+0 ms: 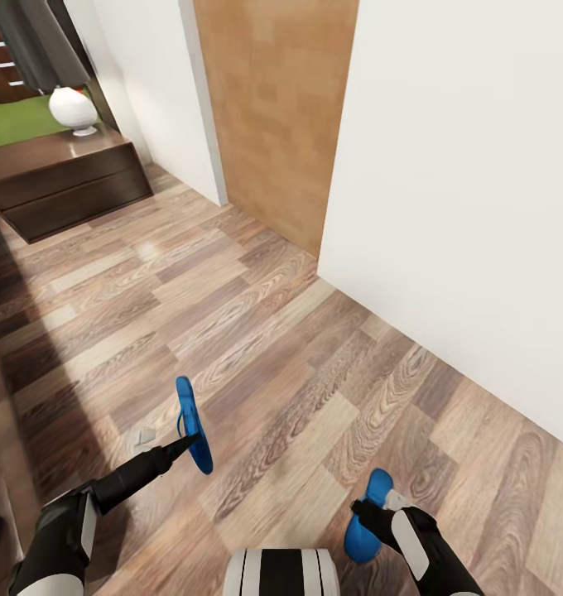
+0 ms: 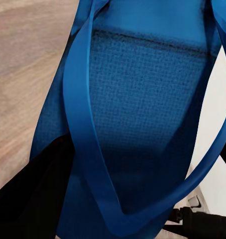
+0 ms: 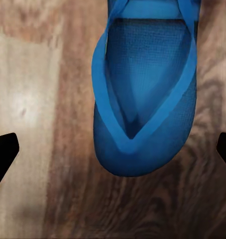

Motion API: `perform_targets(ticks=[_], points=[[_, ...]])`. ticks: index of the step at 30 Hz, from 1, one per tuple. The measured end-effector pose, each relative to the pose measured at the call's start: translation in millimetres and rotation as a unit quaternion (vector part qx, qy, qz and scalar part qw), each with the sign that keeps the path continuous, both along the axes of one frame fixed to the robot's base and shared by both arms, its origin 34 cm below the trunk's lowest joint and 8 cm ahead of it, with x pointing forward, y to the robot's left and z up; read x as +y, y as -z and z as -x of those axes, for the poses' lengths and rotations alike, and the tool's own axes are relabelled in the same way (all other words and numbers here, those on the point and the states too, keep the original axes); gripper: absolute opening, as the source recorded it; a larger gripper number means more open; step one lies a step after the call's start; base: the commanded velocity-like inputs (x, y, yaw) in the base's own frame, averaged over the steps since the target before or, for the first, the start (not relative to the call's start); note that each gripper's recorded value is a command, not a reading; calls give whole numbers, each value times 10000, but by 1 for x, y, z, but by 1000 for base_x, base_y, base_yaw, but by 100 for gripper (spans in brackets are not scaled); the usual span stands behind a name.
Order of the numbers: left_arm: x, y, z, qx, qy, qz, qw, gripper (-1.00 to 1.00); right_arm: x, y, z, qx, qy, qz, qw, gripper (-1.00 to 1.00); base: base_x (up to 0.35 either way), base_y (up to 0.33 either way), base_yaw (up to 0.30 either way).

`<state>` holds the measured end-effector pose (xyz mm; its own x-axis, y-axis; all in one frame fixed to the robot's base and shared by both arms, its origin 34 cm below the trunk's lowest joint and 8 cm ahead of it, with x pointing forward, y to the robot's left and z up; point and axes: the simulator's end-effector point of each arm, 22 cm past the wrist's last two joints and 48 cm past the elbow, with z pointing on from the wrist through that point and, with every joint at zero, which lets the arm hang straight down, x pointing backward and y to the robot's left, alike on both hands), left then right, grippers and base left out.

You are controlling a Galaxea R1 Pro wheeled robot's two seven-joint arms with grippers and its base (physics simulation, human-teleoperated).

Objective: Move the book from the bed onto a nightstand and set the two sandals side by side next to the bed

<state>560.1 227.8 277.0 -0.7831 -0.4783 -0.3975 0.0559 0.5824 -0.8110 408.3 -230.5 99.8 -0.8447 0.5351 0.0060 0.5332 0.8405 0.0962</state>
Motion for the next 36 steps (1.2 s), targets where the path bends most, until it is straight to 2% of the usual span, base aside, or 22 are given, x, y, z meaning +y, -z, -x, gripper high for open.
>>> perform_targets(ticks=[26,36], points=[[0,0,0,-3,7,9,10000,-100,0,0,0,1,-5,-1,10000,100,45,0,0],[-1,20,9,202,16,7,9998,-100,0,14,17,206,-6,0,9998,100,0,0,0]])
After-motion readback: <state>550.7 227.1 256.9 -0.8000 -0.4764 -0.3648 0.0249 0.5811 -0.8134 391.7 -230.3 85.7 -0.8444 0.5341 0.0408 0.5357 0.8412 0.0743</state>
